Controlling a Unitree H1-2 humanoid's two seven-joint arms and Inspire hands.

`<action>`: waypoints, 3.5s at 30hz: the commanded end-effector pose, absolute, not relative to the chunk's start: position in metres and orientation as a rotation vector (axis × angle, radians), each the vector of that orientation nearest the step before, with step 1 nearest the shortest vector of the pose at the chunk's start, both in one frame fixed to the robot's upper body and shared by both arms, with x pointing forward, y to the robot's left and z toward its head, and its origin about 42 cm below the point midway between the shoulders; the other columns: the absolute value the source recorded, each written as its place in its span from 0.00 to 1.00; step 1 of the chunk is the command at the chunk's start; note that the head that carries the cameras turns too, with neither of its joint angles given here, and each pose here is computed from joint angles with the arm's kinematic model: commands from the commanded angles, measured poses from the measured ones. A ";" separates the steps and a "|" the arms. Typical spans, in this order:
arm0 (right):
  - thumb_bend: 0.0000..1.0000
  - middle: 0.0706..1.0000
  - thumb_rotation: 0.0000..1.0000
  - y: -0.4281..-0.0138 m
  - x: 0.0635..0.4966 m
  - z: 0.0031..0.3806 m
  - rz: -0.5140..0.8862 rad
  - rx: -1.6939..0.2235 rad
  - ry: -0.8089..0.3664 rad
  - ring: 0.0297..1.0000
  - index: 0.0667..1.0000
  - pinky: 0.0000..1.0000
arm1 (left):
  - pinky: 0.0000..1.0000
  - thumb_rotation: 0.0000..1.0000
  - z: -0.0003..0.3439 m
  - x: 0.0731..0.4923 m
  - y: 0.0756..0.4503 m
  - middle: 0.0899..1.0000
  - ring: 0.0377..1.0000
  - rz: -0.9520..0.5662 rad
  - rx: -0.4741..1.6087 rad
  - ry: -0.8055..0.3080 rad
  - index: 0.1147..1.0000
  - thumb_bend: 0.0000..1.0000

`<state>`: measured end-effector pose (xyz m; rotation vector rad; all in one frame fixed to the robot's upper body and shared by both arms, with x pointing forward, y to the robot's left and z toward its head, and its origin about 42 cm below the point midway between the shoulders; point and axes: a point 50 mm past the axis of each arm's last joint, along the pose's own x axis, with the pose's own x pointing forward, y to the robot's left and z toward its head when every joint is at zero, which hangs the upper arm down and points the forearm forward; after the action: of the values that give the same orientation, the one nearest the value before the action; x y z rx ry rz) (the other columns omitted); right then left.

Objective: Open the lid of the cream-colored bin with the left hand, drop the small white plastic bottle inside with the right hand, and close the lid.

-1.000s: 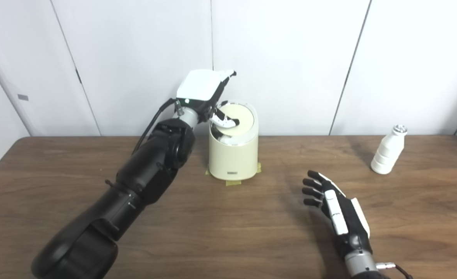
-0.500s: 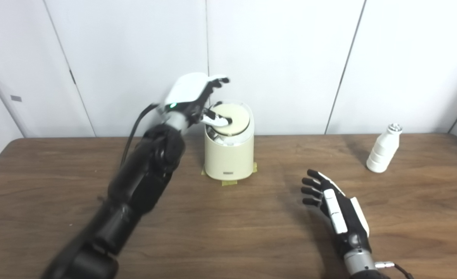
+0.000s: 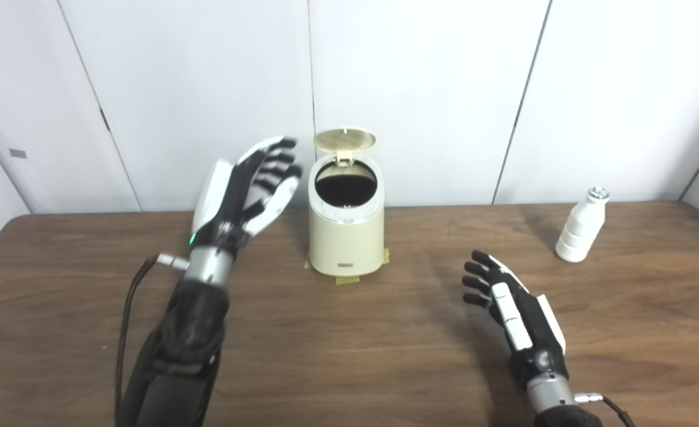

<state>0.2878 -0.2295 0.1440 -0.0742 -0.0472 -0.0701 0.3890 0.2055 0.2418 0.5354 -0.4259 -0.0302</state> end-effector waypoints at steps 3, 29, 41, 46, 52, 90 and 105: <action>0.69 0.77 0.46 -0.235 0.296 0.169 -0.109 -0.145 -0.157 0.73 0.81 0.63 | 0.62 0.67 0.253 0.371 0.217 0.74 0.69 -0.016 0.494 -0.484 0.81 0.35; 0.85 0.87 0.25 -0.326 0.282 0.200 -0.470 -0.478 -0.144 0.83 0.89 0.72 | 0.86 0.71 0.206 0.324 0.252 0.88 0.85 -0.108 0.389 -0.107 0.95 0.38; 0.87 0.89 0.30 -0.341 0.292 0.216 -0.567 -0.654 -0.068 0.84 0.94 0.75 | 0.89 0.58 0.209 0.332 0.259 0.89 0.88 -0.135 0.397 -0.082 0.93 0.41; 0.90 0.96 0.22 -0.350 0.311 0.231 -0.579 -0.690 -0.086 0.89 0.98 0.73 | 0.89 0.55 0.212 0.332 0.262 0.91 0.87 -0.143 0.387 -0.084 0.94 0.39; 0.91 0.96 0.15 -0.366 0.335 0.246 -0.577 -0.761 -0.086 0.92 0.99 0.77 | 0.88 0.51 0.215 0.329 0.264 0.88 0.86 -0.148 0.396 -0.091 0.94 0.37; 0.89 0.85 0.14 -0.412 0.432 0.259 -0.486 -0.835 0.008 0.81 0.88 0.69 | 0.82 0.40 0.234 0.327 0.255 0.84 0.82 -0.188 0.434 -0.108 0.90 0.39; 0.84 0.81 0.05 -0.407 0.432 0.249 -0.465 -0.823 0.025 0.77 0.87 0.67 | 0.80 0.43 0.232 0.324 0.252 0.82 0.82 -0.190 0.450 -0.106 0.90 0.40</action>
<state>0.4232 -0.4073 0.2176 -0.8107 0.1420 -0.4364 0.3205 0.2533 0.2110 0.4318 -0.0217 -0.1945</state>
